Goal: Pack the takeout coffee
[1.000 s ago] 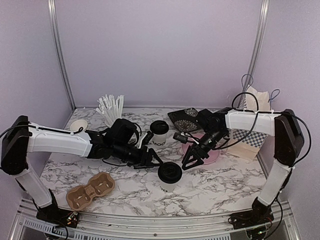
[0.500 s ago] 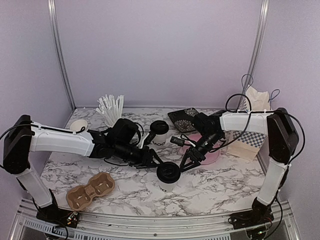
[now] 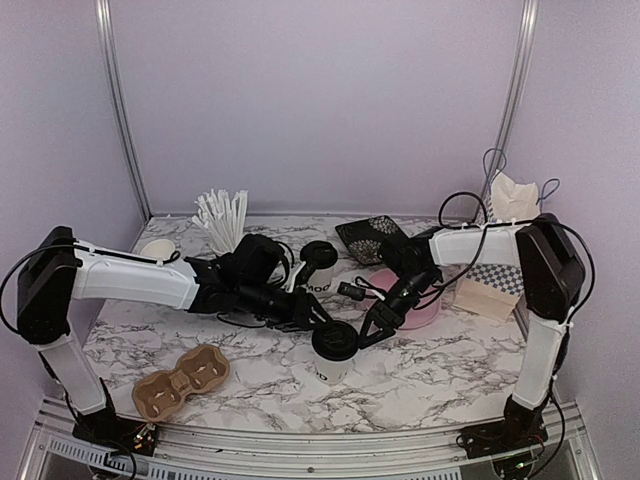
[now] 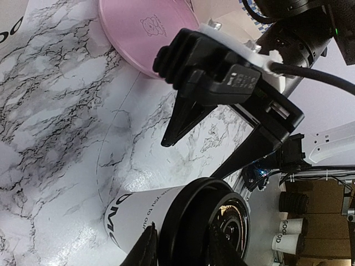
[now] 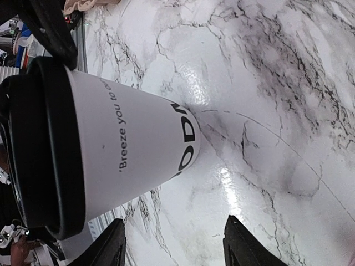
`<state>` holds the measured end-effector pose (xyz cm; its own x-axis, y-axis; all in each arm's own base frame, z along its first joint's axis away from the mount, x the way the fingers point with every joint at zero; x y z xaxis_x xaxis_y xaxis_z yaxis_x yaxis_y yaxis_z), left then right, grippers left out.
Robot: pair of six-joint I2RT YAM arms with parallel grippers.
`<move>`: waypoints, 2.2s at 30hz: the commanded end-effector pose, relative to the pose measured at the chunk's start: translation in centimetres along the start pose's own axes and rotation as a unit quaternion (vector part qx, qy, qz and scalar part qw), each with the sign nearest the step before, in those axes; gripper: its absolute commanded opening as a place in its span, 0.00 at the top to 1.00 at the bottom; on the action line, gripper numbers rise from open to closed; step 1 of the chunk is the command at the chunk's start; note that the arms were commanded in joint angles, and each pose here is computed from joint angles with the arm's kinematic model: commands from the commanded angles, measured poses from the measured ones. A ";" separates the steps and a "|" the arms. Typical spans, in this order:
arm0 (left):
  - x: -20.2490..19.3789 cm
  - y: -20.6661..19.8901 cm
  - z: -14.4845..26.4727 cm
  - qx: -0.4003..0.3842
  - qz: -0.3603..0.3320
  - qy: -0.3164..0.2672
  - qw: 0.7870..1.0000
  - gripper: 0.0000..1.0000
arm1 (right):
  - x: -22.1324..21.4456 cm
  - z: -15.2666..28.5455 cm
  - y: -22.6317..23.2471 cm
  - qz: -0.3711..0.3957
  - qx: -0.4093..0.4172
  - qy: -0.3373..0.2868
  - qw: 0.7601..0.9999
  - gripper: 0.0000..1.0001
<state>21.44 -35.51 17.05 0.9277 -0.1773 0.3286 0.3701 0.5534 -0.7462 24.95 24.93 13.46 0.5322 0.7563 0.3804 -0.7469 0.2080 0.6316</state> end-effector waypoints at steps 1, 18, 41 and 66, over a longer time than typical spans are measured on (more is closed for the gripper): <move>-4.0 5.7 -1.6 0.123 0.056 0.078 0.988 0.69 | 0.7 0.0 -0.3 0.007 -0.018 -0.002 1.000 0.43; -0.6 -2.0 3.0 0.031 -0.062 -0.028 0.997 0.41 | 1.1 3.2 2.4 0.056 -0.038 -0.034 0.997 0.36; -2.0 0.6 3.3 -0.009 0.043 -0.038 0.998 0.63 | 3.0 2.3 3.2 0.059 0.052 -0.047 0.996 0.35; -2.3 0.0 3.2 0.009 0.036 -0.031 0.999 0.59 | 2.2 2.4 3.0 0.047 0.025 -0.038 0.998 0.39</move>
<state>19.26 -32.45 16.41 0.9572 -0.0913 0.2748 0.2739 0.5928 -0.7573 24.98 25.82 17.07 0.5015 0.7238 0.4740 -0.7585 0.1043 0.6433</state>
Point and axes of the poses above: each gripper's point midway between its finger pads, its own z axis back along the fingers, its own y axis along the line the jaws close on, x = y × z, the point moved 8 cm from there along z, back along the fingers, and after that the axes turned 3 degrees about z, right-handed, at the moved point
